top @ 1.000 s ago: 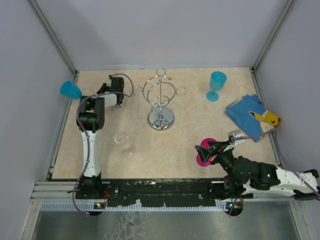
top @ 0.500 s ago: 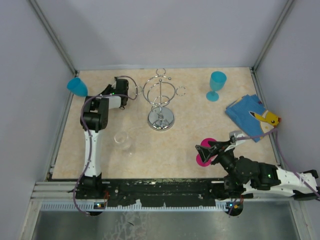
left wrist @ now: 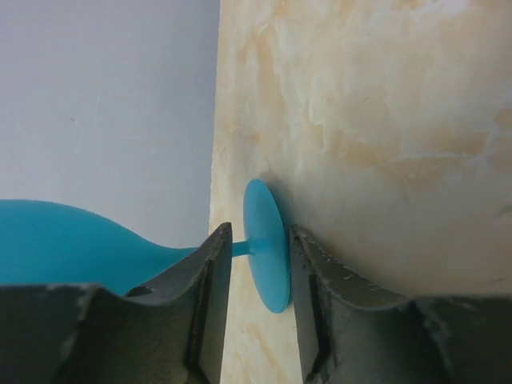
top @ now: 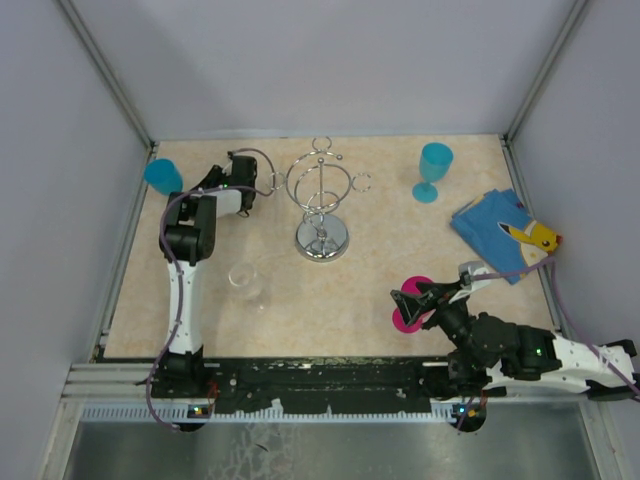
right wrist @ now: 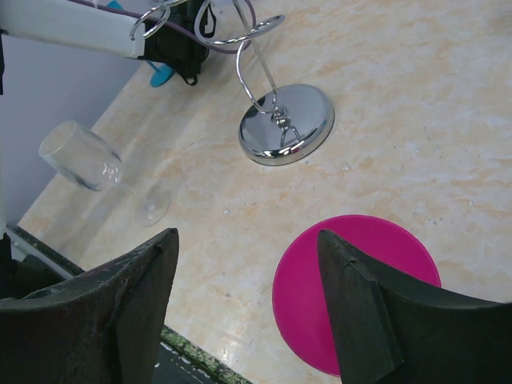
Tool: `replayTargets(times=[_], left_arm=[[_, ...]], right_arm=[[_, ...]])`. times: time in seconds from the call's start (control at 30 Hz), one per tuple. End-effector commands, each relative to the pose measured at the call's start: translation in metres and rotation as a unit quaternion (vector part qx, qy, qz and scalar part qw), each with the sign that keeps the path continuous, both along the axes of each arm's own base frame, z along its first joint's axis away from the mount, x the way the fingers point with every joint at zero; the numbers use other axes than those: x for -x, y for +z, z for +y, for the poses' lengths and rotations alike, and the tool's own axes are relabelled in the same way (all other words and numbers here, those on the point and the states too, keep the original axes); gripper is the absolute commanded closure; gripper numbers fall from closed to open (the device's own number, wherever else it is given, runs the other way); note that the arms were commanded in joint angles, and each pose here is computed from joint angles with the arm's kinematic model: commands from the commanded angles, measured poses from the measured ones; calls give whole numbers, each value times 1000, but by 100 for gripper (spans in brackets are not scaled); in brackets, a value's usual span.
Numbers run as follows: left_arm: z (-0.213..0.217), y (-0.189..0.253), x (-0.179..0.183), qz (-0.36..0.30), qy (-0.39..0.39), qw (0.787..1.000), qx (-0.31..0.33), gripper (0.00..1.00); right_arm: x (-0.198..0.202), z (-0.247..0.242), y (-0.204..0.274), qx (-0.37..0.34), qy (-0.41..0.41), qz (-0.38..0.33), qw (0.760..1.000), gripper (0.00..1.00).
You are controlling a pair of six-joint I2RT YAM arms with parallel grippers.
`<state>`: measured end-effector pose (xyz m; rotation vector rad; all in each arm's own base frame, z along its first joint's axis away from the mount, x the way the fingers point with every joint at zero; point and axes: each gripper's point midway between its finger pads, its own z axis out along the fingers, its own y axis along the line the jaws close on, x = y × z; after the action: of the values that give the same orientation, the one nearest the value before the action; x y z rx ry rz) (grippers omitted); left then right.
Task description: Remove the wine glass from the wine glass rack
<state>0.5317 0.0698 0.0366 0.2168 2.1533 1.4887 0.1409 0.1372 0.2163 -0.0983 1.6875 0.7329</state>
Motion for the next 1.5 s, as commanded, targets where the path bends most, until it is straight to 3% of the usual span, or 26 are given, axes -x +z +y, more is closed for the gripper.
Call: replayTargets(times=[0.0,0.17,0.63,0.87,1.07,1.2,1.47], left_arm=[[-26,-31,-5,16,-46,996,76,55],[-31,-31,-8,14,-53,995,86,46],[-57,-33,-20,9,-82,979,187,38],[-98,-16,-41,-4,-133,941,310,38],[-121,41,-63,-67,-168,905,384,37],[-122,104,-72,-119,-184,875,433,37],[-117,229,-56,-232,-209,833,456,38]], right_arm=[[-1,0,5,-15,-4,-3,1000,30],[-1,0,5,-14,-4,-4,1000,30],[-1,0,4,-14,-5,-2,1000,30],[-2,1,4,-9,-11,-1,1000,30],[-5,16,5,50,-28,11,998,28],[-12,16,11,103,-71,24,992,20],[-29,12,72,83,-84,-12,993,20]])
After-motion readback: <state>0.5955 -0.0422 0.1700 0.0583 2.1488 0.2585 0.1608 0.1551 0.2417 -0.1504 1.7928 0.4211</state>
